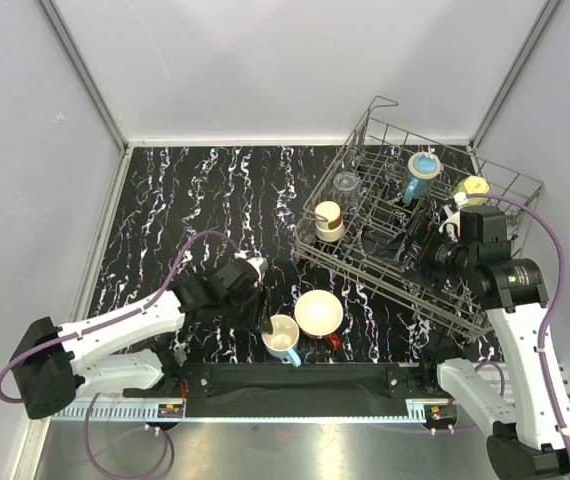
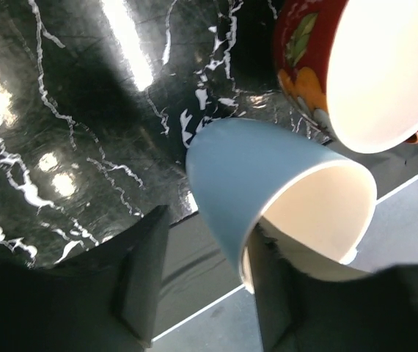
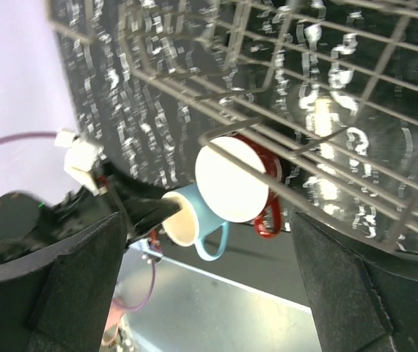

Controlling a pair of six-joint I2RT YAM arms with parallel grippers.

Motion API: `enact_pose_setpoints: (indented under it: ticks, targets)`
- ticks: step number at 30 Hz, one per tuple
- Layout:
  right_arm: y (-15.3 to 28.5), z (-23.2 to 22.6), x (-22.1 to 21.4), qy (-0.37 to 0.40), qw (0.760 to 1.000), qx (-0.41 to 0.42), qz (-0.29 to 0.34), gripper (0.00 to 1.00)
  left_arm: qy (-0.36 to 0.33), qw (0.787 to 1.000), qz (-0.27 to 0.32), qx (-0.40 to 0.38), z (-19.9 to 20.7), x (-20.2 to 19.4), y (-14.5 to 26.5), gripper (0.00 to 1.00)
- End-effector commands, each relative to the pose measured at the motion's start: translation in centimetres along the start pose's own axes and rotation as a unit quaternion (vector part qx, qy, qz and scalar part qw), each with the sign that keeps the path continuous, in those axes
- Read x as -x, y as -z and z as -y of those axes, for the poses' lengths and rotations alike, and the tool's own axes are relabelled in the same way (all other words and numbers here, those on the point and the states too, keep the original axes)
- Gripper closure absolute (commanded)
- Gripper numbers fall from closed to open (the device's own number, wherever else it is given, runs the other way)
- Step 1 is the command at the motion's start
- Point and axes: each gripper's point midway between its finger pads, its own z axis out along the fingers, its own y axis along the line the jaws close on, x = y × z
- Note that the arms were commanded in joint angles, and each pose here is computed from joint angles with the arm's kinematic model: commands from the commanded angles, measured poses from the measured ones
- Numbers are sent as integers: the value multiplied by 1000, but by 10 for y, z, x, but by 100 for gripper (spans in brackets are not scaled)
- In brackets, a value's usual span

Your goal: Load the cups into the dish rack

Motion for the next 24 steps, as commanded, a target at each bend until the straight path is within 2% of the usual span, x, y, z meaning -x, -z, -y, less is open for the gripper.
enact_pose_setpoints:
  ticks: [1,5,12,17,19,20,23,24]
  targets:
    - [1,-19,-1,11,999,49,-8,0,-7,1000,18,-19,9,8,-5,54]
    - [-3,-18,-2,8,999,48,-20,0,-8,1000,18,-14,7,8,-5,77]
    - [-4,-21,0,7,998,54,-19,1,-5,1000,29,-4,3,9,8,100]
    - [-10,-17,-1,7,999,47,-25,0,-25,997,75,8,5,25,46,100]
    - [-13,-16,-1,7,998,48,-29,0,-44,994,104,-9,18,39,75,100]
    - [-13,-17,-2,7,998,53,-29,0,-50,988,145,-17,27,56,96,100]
    - [-14,-22,-1,5,997,67,-31,0,-82,977,193,-46,44,74,127,100]
    - [-16,-23,0,4,997,67,-34,0,-93,965,231,-80,61,87,147,100]
